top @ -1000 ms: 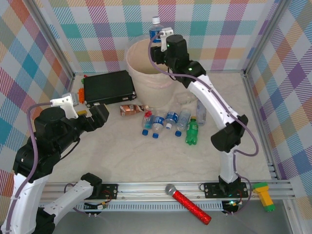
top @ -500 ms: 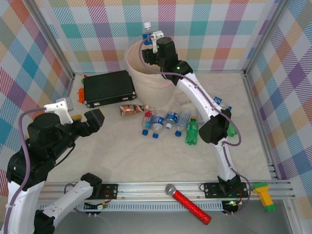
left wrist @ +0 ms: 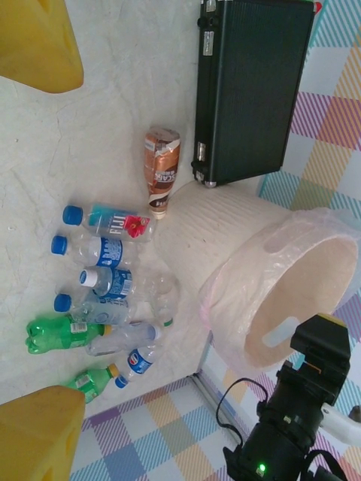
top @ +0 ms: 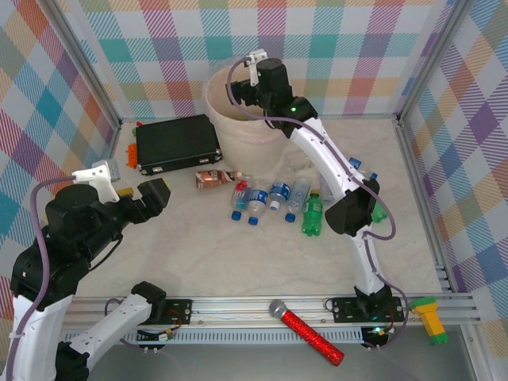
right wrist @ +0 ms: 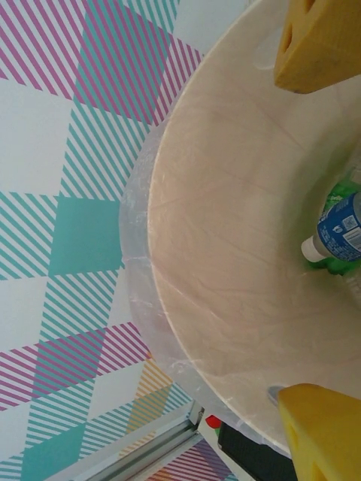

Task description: Put the plastic bottles in the bin

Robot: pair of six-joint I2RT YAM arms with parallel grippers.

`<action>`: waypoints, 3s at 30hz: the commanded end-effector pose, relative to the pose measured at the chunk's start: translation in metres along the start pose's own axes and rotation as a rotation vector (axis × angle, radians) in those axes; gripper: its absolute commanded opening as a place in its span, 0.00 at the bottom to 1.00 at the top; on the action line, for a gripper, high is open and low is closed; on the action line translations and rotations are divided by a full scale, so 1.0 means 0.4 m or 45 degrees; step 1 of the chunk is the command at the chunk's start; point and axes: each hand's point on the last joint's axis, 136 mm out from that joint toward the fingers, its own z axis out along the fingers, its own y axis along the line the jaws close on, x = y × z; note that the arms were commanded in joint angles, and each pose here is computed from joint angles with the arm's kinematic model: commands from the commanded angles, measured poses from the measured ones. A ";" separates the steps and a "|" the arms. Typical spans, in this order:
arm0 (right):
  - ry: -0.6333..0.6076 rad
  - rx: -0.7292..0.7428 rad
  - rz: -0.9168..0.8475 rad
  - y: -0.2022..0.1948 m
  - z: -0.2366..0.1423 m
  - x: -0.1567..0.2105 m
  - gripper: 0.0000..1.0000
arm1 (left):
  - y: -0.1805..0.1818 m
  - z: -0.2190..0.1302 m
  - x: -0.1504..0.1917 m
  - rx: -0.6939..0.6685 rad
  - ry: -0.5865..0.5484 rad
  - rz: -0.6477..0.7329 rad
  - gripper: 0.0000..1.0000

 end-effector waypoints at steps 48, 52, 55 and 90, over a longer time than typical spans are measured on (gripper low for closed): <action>1.127 0.659 0.554 -0.639 -0.571 0.827 0.99 | -0.147 0.144 0.069 0.328 0.242 -0.005 1.00; 1.190 0.634 0.558 -0.654 -0.546 0.864 0.99 | -0.130 0.131 0.065 0.296 0.212 -0.001 1.00; 1.243 0.628 0.562 -0.662 -0.526 0.891 0.99 | -0.127 0.125 0.061 0.291 0.202 0.004 0.99; 1.430 0.563 0.583 -0.649 -0.489 0.994 0.93 | -0.110 0.140 0.058 0.233 0.193 0.050 1.00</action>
